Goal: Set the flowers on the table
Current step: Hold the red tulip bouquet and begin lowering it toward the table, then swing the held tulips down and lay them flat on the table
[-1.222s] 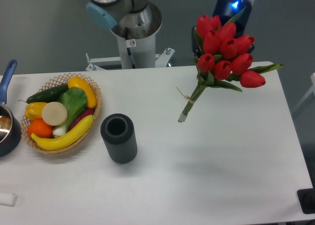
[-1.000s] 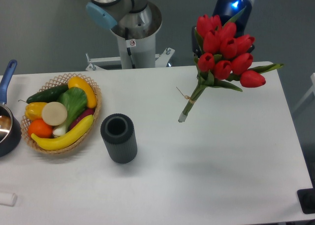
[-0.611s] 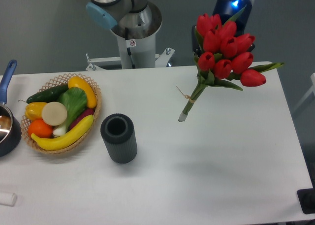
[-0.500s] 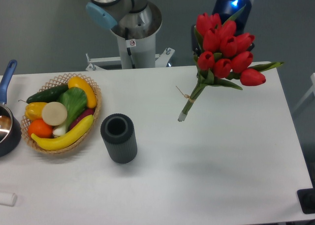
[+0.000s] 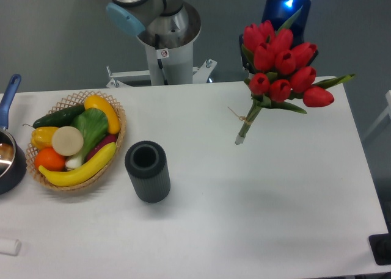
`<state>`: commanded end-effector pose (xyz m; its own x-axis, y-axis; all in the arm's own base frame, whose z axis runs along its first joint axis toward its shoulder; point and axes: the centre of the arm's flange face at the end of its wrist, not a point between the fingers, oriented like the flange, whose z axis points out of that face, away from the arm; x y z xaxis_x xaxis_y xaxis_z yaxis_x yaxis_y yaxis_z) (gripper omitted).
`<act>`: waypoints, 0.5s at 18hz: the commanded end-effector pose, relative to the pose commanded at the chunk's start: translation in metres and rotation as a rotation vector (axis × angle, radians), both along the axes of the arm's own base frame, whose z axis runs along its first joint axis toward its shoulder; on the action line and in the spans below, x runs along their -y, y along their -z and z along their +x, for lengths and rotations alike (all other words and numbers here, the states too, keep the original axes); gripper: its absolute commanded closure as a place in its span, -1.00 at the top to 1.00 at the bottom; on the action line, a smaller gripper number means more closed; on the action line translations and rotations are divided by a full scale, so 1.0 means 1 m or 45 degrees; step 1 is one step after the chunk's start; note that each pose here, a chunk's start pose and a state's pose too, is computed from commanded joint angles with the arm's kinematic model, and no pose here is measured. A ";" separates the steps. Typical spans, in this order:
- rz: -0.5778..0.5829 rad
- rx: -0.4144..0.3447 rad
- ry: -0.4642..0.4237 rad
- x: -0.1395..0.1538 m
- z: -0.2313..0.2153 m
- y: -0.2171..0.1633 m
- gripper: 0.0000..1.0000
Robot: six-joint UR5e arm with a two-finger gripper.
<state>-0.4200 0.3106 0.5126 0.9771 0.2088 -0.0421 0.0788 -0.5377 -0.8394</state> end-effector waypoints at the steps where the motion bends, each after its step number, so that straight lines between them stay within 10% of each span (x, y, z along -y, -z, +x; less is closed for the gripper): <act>1: -0.044 -0.018 -0.014 -0.004 0.001 0.000 -0.11; 9: -0.433 -0.138 -0.111 -0.020 -0.001 0.030 -0.11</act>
